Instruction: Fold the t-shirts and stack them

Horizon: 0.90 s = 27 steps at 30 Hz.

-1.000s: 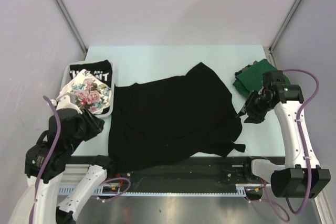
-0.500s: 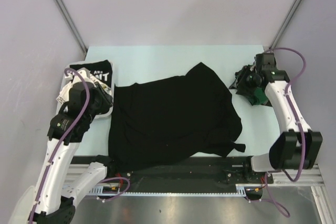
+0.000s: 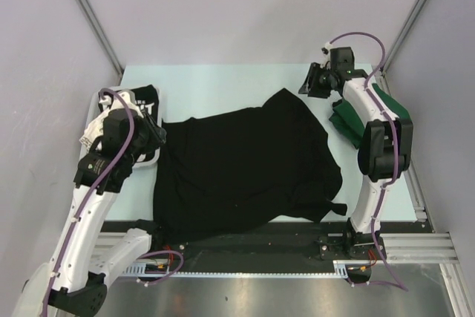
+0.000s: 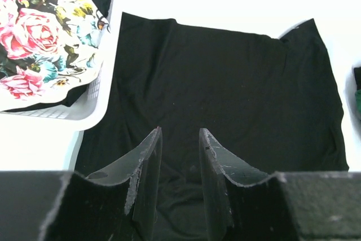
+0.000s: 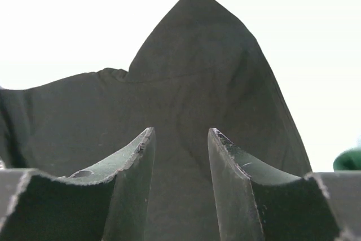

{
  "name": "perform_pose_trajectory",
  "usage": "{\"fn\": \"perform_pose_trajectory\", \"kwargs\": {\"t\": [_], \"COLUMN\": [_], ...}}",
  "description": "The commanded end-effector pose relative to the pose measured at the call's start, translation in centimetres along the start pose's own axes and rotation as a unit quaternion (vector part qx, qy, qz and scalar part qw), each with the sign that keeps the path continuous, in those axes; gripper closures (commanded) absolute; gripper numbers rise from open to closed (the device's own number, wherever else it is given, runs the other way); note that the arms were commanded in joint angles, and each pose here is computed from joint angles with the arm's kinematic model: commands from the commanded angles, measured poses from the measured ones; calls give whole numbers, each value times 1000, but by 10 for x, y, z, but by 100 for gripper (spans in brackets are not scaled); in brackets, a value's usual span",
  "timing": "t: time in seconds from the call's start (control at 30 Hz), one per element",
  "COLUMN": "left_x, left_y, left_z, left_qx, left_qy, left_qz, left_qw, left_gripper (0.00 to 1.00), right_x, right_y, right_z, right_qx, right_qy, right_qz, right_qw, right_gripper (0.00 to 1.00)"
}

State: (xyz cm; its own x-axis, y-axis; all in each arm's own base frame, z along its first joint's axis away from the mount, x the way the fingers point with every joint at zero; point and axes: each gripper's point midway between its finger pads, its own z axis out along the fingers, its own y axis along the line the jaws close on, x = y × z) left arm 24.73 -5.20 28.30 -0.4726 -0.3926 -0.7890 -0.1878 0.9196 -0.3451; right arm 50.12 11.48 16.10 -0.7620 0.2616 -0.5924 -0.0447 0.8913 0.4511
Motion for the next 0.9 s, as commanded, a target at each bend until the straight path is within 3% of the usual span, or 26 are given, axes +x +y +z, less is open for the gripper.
{"fn": "perform_pose_trajectory", "kwargs": {"t": [0.0,0.1,0.23,0.43,0.57,0.87], "left_x": [-3,-3,1,-3,-9,-9], "left_y": [-12,-14,-15,-29,-34,-41], "left_z": [5,12,27,43,44,40], "left_qx": [26,27,19,30,34,59], "left_qy": [1,2,11,24,23,27], "left_qz": [12,10,11,12,15,33], "left_qw": [1000,1000,1000,999,999,997], "left_gripper": [74,90,96,88,78,72], "right_x": [-19,-16,-7,-5,-4,0], "right_y": [1,-9,-14,-30,-46,-72], "right_z": [11,21,31,37,47,71], "right_qx": [-2,-5,-8,11,11,23], "right_qy": [-20,-13,0,5,12,20], "right_qz": [-52,-39,-32,-47,-33,-24], "right_qw": [998,999,999,999,999,999], "right_gripper": [56,68,82,64,64,62]}}
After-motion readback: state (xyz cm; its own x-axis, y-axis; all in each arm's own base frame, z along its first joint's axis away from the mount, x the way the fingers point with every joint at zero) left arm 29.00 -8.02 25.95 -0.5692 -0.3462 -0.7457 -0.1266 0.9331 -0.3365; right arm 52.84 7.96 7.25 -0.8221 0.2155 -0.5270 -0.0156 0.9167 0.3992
